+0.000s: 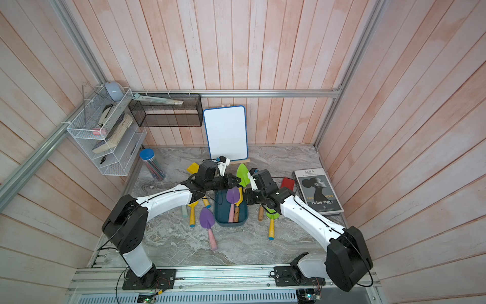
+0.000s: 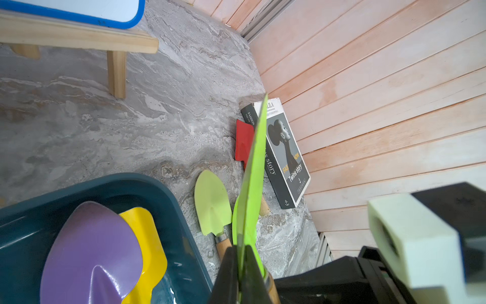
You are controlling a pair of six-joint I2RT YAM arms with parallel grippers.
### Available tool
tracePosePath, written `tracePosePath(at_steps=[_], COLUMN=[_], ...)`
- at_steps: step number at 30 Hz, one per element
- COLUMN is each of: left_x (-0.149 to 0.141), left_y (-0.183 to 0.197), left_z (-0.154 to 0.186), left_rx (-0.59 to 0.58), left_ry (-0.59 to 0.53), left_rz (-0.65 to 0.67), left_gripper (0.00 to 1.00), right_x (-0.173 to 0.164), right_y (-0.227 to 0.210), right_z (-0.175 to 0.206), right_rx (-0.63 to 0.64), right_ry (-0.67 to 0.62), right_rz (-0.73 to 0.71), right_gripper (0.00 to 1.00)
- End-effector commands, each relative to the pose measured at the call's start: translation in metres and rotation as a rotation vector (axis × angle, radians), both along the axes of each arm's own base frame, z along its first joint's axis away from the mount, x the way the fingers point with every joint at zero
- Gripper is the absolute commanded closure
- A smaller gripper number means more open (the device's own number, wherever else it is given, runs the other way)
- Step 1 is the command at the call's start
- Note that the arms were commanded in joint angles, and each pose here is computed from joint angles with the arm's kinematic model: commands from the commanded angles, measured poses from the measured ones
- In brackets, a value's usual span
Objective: Put the shovel into the storage box
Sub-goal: Place the shovel in the storage box.
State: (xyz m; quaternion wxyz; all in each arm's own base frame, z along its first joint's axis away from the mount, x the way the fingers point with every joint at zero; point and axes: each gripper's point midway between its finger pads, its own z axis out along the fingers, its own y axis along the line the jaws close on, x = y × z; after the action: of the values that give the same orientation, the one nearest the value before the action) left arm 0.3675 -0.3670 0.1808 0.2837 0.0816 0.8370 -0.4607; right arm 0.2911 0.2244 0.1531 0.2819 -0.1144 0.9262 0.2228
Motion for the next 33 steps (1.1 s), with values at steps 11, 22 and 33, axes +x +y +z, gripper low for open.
tracePosePath(at_steps=[11,22,33], left_x=[0.006,0.009,-0.005], left_y=[0.01,0.046,0.051], left_z=[-0.009,-0.012,-0.058], left_rx=[0.066,0.179,0.236], left_ry=[-0.008,-0.013,0.097], left_rz=[0.024,0.033,-0.017], left_gripper=[1.0,1.0,1.0], right_x=[0.005,-0.007,-0.01], right_y=[0.002,-0.011,-0.013], right_z=[0.027,0.033,0.027], right_rx=[0.034,0.038,0.033], right_ry=[-0.057,-0.073,-0.06], right_rz=[-0.015,-0.039,-0.04], right_gripper=[0.56,0.49,0.5])
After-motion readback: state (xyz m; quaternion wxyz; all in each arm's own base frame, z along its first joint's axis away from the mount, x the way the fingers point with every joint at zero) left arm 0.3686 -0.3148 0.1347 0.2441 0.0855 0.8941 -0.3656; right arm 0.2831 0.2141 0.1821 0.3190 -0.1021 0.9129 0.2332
